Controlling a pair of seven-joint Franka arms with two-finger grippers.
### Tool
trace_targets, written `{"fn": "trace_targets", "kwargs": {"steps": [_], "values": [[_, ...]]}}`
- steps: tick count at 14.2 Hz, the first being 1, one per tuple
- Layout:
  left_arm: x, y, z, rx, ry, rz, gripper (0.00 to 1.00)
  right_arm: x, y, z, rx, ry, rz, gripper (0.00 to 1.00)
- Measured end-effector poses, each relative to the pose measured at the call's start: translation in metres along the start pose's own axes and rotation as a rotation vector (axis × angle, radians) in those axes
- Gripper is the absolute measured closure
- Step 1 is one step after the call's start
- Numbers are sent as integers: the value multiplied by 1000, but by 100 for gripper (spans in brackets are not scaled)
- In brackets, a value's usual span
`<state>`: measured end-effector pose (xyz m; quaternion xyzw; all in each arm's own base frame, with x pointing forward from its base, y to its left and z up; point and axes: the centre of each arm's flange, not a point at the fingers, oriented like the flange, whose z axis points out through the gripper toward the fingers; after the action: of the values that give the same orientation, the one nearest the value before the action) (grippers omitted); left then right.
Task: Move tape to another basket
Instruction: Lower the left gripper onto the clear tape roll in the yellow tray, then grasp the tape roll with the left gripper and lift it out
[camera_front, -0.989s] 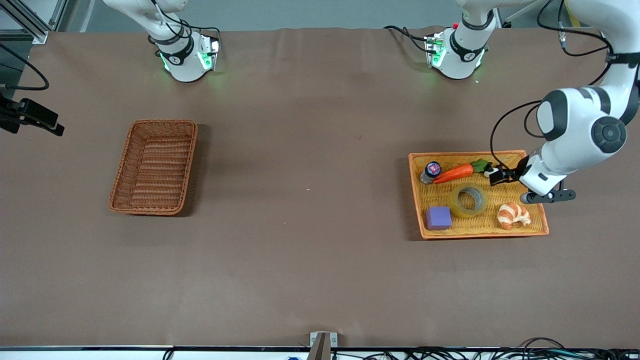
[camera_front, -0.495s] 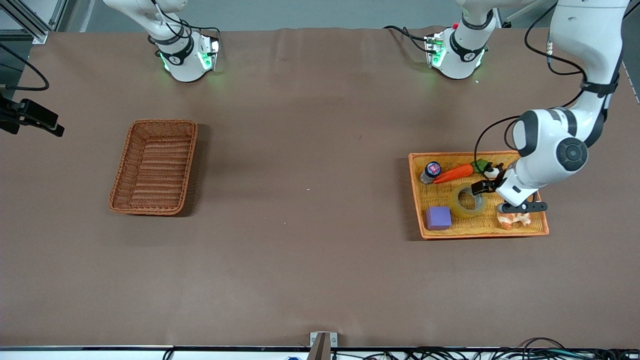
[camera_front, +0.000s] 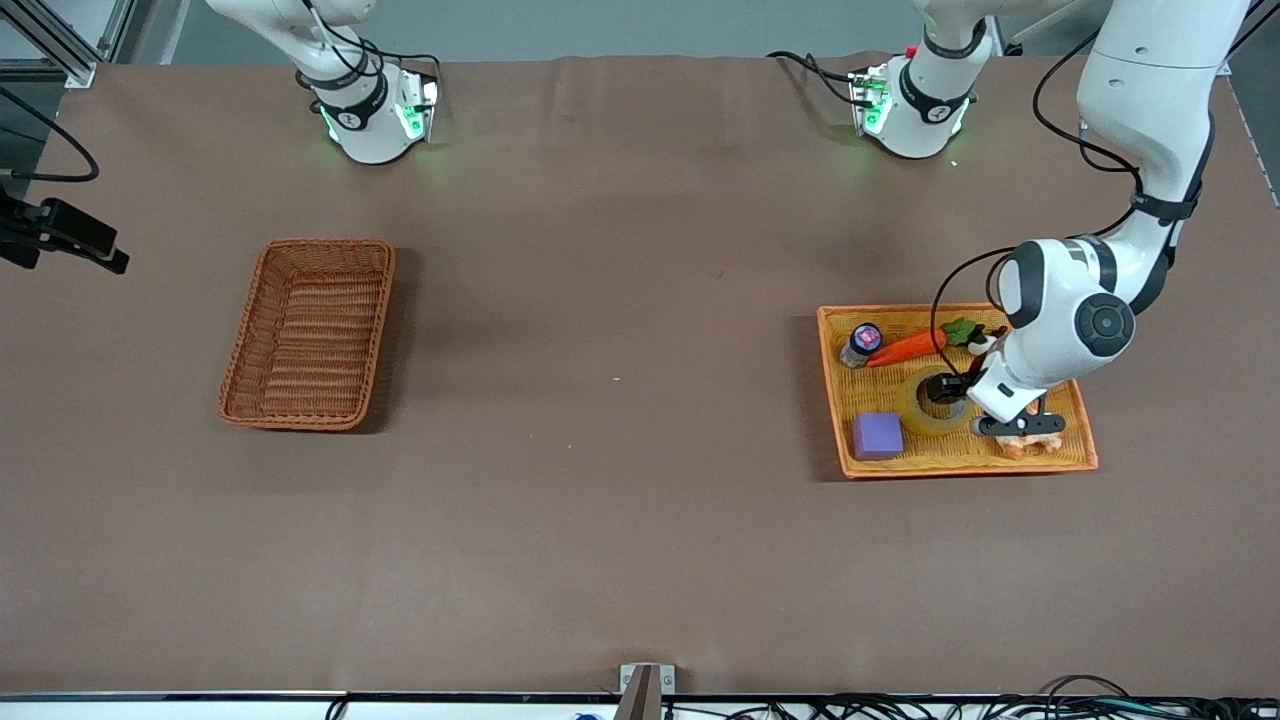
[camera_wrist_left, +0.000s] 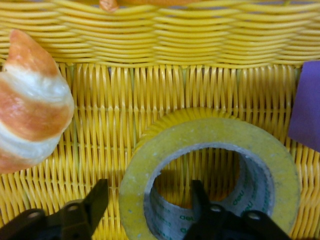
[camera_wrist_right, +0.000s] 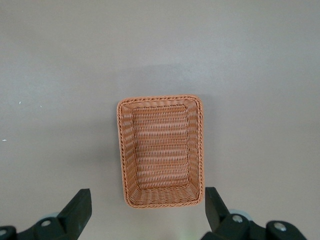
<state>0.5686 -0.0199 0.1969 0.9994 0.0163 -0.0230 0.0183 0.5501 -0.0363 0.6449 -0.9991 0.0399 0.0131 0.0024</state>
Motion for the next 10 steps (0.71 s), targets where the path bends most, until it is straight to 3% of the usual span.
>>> {"fn": "trace_targets", "kwargs": {"steps": [4, 5, 10], "values": [[4, -2, -4, 0, 10, -4, 75, 0, 0, 0, 0, 0, 0, 0], [5, -2, -6, 0, 17, -4, 79, 0, 0, 0, 0, 0, 0, 0], [20, 12, -70, -5, 107, 18, 79, 0, 0, 0, 0, 0, 0, 0]]}}
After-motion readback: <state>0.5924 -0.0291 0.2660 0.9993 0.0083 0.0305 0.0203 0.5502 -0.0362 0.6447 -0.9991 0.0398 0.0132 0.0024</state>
